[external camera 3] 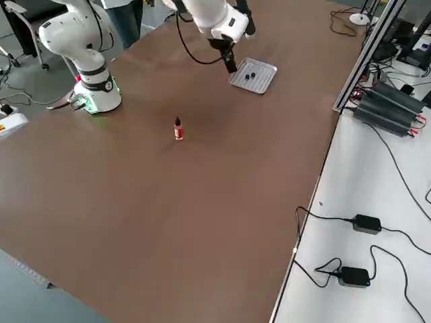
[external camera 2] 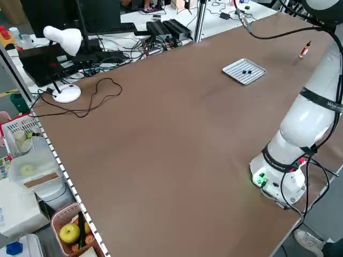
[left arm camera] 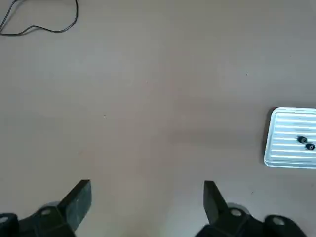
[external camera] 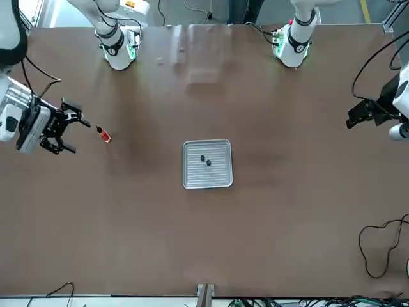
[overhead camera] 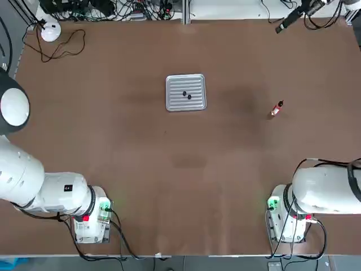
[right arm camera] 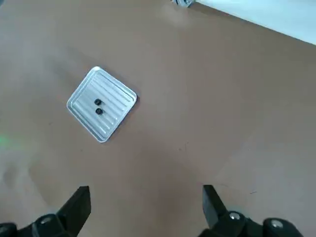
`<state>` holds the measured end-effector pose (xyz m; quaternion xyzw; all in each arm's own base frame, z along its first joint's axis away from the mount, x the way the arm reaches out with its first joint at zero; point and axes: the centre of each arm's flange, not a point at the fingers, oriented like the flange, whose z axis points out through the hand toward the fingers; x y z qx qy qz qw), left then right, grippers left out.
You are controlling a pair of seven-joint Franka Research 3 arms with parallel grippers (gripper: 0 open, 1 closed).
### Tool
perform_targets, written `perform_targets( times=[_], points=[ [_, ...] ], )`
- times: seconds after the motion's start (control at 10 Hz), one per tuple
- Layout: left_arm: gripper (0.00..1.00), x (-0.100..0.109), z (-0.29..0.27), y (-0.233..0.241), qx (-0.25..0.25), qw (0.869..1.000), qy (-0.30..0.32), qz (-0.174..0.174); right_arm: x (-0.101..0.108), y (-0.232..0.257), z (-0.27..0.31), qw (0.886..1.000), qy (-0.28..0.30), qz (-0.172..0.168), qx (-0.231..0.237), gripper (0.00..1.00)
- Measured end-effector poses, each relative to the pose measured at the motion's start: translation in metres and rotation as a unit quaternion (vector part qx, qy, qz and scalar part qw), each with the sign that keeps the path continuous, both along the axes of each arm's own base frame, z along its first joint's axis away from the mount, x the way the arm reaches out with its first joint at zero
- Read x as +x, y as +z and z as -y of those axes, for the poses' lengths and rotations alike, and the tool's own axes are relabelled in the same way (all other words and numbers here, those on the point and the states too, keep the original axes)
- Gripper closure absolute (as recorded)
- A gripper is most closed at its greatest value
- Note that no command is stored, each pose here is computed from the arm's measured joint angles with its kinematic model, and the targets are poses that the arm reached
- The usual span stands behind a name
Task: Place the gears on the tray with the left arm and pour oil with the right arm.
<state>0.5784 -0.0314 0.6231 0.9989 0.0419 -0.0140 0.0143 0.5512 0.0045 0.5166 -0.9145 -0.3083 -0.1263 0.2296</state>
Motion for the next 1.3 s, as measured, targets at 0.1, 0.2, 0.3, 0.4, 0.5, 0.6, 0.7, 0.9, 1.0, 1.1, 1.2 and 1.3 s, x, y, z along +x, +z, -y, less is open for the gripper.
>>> perform_targets(
  times=[0.1,0.2,0.3,0.4,0.5,0.6,0.7,0.9,1.0,1.1,1.2,1.3],
  points=[
    [0.0,0.0,0.0,0.0,0.0,1.0,0.0,0.0,0.001,0.008,-0.009,1.0,-0.018,-0.011,-0.019,0.0],
    [0.0,0.0,0.0,0.0,0.0,1.0,0.0,0.0,0.003,0.015,-0.016,0.998,-0.042,-0.024,-0.04,0.0],
    [0.0,0.0,0.0,0.0,0.0,1.0,0.0,0.0,0.003,0.023,-0.024,0.995,-0.063,-0.037,-0.062,0.0],
    [0.0,0.0,0.0,0.0,0.0,1.0,0.0,0.0,0.002,0.033,-0.032,0.992,-0.082,-0.053,-0.083,0.0],
    [0.0,0.0,0.0,0.001,0.0,1.0,0.0,0.001,0.0,0.046,-0.037,0.987,-0.101,-0.067,-0.105,0.0],
    [0.0,0.0,0.0,0.001,0.0,1.0,0.0,0.001,-0.002,0.059,-0.038,0.984,-0.113,-0.074,-0.12,0.0],
    [0.0,0.0,0.0,0.001,0.0,1.0,0.0,0.001,-0.002,0.068,-0.036,0.981,-0.122,-0.077,-0.126,0.0],
    [0.0,0.0,-0.001,0.001,0.0,1.0,0.001,0.001,-0.005,0.073,-0.025,0.973,-0.15,-0.097,-0.145,0.0],
    [0.0,0.0,-0.001,0.001,0.0,1.0,0.001,0.001,-0.007,0.076,-0.021,0.967,-0.17,-0.108,-0.157,0.0],
    [0.0,0.0,-0.001,0.001,0.0,1.0,0.001,0.001,-0.009,0.083,-0.019,0.962,-0.182,-0.115,-0.169,0.0],
    [0.0,0.0,-0.001,0.001,0.0,1.0,0.001,0.001,-0.011,0.094,-0.017,0.958,-0.191,-0.116,-0.181,0.0],
    [0.0,0.0,-0.001,0.001,0.0,1.0,0.001,0.001,-0.013,0.105,-0.012,0.953,-0.206,-0.117,-0.191,0.0]
  ],
)
